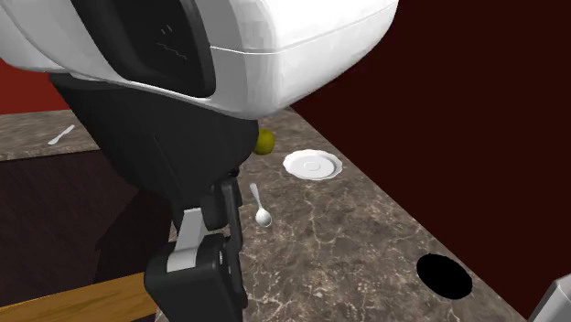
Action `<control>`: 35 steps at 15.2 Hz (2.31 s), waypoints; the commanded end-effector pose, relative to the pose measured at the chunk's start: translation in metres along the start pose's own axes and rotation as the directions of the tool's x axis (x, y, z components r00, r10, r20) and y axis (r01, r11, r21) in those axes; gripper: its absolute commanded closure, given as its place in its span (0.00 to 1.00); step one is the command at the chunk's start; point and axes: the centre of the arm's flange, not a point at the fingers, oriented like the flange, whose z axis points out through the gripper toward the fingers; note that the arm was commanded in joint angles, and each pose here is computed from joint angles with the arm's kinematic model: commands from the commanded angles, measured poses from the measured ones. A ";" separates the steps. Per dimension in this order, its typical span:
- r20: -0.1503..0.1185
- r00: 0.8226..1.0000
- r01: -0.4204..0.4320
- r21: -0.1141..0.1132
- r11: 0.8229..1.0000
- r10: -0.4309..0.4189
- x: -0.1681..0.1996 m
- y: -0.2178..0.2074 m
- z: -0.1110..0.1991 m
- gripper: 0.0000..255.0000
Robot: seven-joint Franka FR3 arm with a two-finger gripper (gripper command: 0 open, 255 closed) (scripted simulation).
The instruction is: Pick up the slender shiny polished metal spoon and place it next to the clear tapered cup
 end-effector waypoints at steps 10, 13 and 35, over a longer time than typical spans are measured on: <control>0.080 0.997 0.025 -0.044 0.999 -0.021 0.026 -0.092 0.082 0.00; 0.107 0.994 0.034 -0.059 0.998 -0.027 0.033 -0.122 0.111 0.00; 0.239 0.970 0.083 -0.125 0.989 -0.051 0.042 -0.259 0.296 0.00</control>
